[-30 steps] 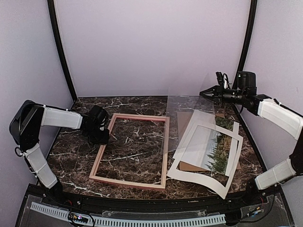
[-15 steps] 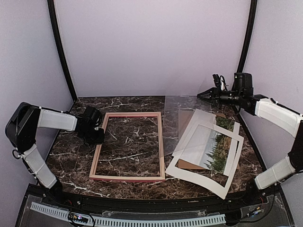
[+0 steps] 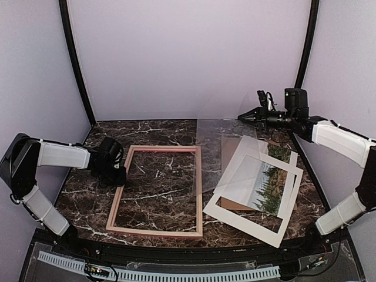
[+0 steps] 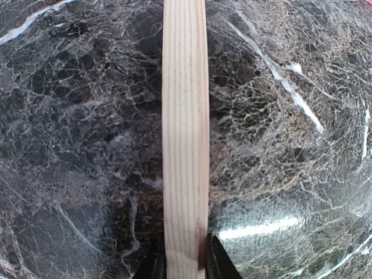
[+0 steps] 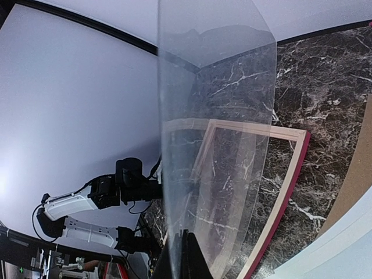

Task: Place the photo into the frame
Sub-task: Move the frame body to the center of the board.

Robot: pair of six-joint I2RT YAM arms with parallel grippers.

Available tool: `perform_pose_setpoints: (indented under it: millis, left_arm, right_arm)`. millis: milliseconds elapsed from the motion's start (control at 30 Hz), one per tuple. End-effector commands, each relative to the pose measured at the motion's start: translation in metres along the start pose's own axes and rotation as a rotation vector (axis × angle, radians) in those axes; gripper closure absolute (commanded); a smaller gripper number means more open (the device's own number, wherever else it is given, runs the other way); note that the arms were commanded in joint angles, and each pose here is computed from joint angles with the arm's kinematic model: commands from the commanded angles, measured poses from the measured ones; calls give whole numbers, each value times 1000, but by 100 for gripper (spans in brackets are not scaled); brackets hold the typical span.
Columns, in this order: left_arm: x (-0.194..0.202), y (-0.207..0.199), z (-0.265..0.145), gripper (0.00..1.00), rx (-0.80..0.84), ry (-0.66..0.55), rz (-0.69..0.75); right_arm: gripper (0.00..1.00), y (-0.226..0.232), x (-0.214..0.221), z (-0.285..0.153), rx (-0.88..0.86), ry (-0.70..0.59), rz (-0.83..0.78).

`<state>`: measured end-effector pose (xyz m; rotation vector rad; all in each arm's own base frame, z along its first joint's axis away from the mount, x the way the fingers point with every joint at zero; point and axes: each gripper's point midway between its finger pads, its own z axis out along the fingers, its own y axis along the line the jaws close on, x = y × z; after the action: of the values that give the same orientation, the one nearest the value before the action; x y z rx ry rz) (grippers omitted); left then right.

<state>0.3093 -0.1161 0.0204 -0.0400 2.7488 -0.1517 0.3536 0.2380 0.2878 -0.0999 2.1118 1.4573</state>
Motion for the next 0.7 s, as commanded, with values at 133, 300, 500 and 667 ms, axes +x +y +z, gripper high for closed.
perform_pose_setpoints:
  millis: [133, 300, 500, 667]
  left_arm:
    - [9, -16, -13, 64, 56, 19, -25]
    - [-10, -23, -37, 48, 92, -51, -51]
    - [-46, -16, -85, 31, 99, -196, -74]
    - [-71, 25, -119, 25, 19, -304, -148]
  right_arm:
    - [100, 43, -5, 28, -122, -13, -52]
    - [100, 64, 5, 53, -171, 5, -42]
    - [100, 94, 20, 93, -220, 19, -23]
    - [100, 123, 42, 138, -297, 72, 11]
